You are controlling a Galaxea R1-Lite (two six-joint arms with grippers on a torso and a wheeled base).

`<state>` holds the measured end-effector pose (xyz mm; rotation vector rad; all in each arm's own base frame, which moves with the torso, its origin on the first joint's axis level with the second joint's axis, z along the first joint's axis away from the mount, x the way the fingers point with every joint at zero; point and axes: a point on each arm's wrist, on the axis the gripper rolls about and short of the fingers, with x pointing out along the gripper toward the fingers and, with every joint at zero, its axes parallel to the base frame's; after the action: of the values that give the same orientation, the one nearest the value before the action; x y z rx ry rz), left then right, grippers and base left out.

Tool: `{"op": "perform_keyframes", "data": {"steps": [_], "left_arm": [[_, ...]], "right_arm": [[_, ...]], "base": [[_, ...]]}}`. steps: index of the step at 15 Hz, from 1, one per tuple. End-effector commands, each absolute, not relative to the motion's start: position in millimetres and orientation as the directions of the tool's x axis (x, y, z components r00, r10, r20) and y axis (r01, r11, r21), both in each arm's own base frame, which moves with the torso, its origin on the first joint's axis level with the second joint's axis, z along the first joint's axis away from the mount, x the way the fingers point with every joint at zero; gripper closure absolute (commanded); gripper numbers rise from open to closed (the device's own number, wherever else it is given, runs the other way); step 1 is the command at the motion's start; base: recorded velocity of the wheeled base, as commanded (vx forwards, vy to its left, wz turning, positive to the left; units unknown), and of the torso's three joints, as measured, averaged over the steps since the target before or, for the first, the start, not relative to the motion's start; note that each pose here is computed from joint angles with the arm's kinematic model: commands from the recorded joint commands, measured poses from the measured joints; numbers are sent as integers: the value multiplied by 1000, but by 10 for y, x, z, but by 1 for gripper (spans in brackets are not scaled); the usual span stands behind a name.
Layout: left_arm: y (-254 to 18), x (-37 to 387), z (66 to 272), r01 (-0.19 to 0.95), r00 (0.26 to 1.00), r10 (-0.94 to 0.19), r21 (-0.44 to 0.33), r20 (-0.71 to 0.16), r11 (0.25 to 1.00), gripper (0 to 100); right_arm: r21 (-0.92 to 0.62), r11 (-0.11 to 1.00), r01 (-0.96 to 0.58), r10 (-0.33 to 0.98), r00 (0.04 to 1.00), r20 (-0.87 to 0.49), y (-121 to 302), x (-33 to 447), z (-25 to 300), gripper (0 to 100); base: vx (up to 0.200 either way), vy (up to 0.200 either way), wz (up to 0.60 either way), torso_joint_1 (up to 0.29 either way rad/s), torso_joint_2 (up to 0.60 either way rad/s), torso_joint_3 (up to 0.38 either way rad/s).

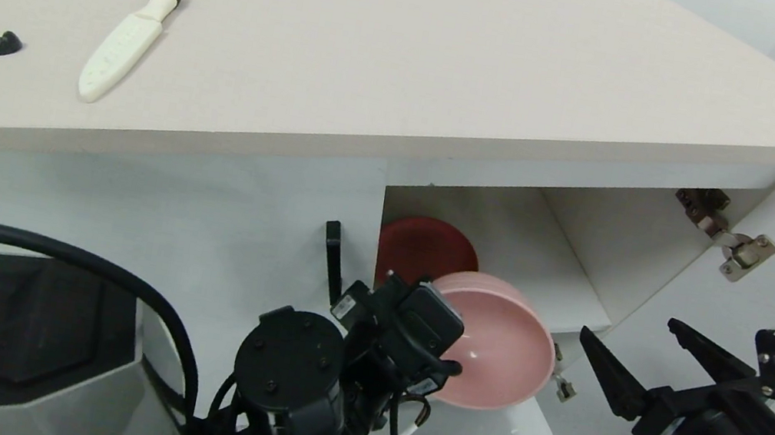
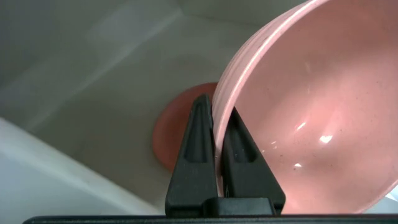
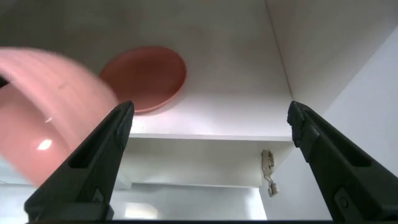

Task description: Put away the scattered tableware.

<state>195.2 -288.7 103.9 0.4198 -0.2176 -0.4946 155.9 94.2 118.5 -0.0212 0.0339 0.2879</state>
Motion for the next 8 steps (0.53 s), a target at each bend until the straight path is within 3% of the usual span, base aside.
{"op": "perform_keyframes", "data": {"steps": [1, 5, 8], "left_arm": [[-2927, 2086, 945, 393, 873, -479, 447, 94, 804, 100], [-2967, 2202, 1024, 362, 879, -457, 432, 137, 826, 100], [-3058, 1991, 977, 423, 848, -517, 441, 115, 792, 100]], "right_arm": [[-13, 959, -285, 284, 958, -29, 939, 1552, 1198, 0], [-3, 957, -289, 289, 957, -21, 940, 1538, 1215, 0], [-2, 947, -322, 322, 946, -18, 991, 1501, 1220, 0]], "base": [[0, 0, 0, 0, 0, 0], [0, 0, 0, 0, 0, 0], [0, 0, 0, 0, 0, 0]]}}
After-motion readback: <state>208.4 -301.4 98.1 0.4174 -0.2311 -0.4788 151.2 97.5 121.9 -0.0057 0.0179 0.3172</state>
